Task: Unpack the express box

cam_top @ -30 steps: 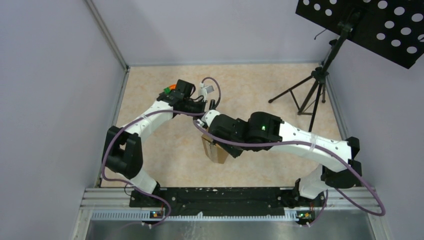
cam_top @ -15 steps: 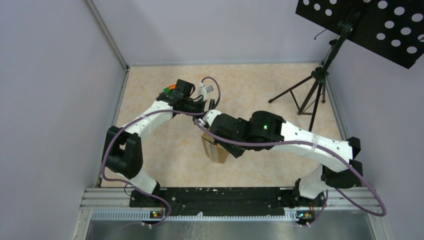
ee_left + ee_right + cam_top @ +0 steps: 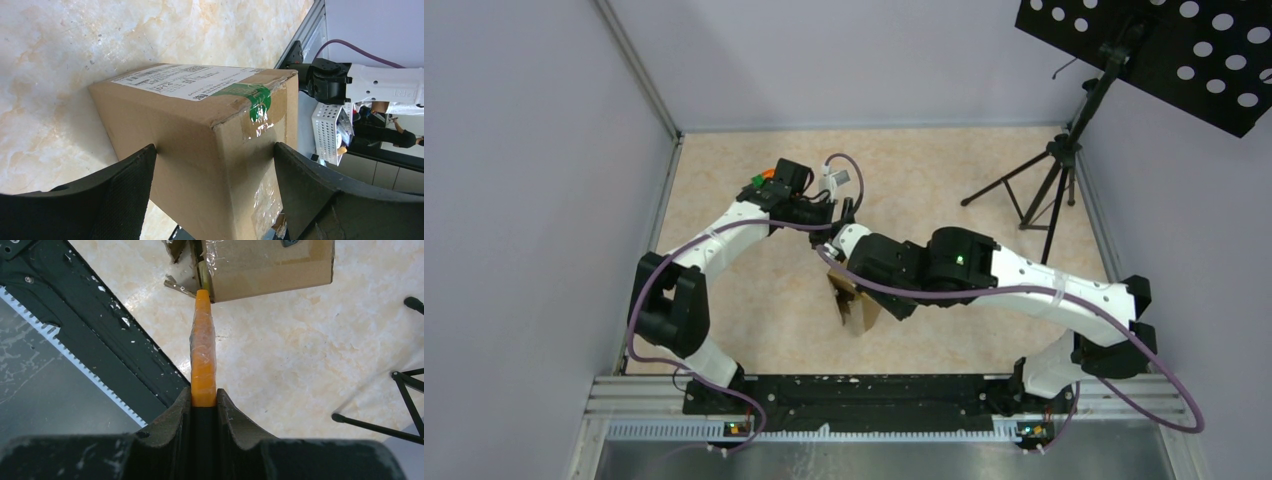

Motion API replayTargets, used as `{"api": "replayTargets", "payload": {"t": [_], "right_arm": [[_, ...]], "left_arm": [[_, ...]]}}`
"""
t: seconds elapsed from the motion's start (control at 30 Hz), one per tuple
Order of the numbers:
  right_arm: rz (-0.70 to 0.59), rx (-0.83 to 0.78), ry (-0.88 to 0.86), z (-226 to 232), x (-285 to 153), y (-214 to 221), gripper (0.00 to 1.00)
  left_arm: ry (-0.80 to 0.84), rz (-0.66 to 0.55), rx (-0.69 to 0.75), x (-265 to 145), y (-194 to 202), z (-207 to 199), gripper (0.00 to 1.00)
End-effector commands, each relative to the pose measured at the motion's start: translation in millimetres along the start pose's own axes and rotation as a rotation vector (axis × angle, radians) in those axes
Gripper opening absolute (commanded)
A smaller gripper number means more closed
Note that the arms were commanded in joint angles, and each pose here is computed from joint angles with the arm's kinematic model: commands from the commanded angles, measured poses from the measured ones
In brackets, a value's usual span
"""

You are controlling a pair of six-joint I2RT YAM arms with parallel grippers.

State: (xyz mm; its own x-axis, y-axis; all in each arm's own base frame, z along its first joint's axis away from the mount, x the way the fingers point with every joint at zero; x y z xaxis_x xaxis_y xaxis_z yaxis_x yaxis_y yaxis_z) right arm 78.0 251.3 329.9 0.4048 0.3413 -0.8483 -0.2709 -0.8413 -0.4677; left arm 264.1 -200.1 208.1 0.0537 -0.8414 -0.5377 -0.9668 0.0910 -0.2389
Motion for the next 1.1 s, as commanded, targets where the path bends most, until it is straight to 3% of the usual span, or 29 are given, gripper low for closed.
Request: {"api": "replayTargets", "payload": {"t": [0.0, 0.33, 0.53, 0.77, 1.0, 1.07], "right_arm": [[-0.080, 0.017, 0.023, -5, -17, -1, 0.00], [-0.330, 0.171, 0.157, -33, -63, -24, 0.00], [-0.375, 0.425, 0.340, -73, -80, -5, 0.00], [-0.457, 0.771, 0.382, -122, -56, 29, 0.00], [-0.680, 1.062, 0.195, -149, 5, 43, 0.00], [-0.691, 1.130, 0.161, -147, 30, 53, 0.00]], "left_arm": [[-0.123, -0.065, -0.012, 0, -7, 20, 0.88], [-0.099, -0.106, -0.008, -5, -8, 6, 0.89], [-0.071, -0.136, 0.034, -11, -15, -14, 0.90], [-0.042, -0.167, 0.076, -18, -26, -33, 0.92], [-0.012, -0.183, 0.108, -22, -33, -48, 0.94], [-0.006, -0.185, 0.115, -23, -34, -51, 0.95]]}}
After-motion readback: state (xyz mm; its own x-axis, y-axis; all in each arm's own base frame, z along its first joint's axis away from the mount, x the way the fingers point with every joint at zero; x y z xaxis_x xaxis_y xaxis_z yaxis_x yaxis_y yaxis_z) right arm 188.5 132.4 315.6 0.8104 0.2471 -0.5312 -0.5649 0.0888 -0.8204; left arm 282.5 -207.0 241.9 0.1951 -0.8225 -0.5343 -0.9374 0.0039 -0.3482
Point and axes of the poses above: each gripper's point midway between its finger pads, its own x axis out along the fingers, its own z axis along the line the jaws close on, y = z × x, the point moved 8 cm from there along -x, back along the fingers, and after that the axes turned 11 degrees about -x, right-handed, at the moved point
